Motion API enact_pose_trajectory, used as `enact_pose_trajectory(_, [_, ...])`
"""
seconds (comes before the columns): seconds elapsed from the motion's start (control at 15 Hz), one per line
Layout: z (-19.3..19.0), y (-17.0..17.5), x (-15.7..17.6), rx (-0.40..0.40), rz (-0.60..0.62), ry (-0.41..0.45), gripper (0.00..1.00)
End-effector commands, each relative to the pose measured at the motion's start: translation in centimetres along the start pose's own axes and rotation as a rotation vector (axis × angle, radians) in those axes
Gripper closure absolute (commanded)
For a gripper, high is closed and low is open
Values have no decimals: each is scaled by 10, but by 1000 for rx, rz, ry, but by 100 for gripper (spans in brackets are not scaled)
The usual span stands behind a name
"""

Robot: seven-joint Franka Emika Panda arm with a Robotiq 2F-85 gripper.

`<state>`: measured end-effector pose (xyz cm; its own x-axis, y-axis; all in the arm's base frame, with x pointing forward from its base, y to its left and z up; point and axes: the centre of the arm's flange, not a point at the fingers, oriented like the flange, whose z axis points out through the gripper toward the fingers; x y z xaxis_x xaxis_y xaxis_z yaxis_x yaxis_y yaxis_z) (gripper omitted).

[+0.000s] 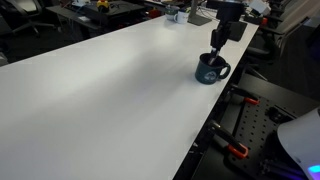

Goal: Remove the marker from the cup and put it on the table

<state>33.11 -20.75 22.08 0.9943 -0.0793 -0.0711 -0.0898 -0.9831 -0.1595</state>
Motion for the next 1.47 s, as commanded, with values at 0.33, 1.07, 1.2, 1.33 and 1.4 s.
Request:
enact_pose_trajectory(0.33, [-6, -6, 1, 17, -30, 11, 94])
enact_pose_trajectory(1.07, [-69, -97, 8, -139, -307, 80, 94])
enact_pose_trajectory(1.2, [-89, -107, 12, -159, -326, 104, 94])
enact_pose_trajectory(1.33, [-110, -113, 14, -176, -330, 131, 94])
enact_pose_trajectory(1.4, [-119, -114, 16, -181, -323, 158, 94])
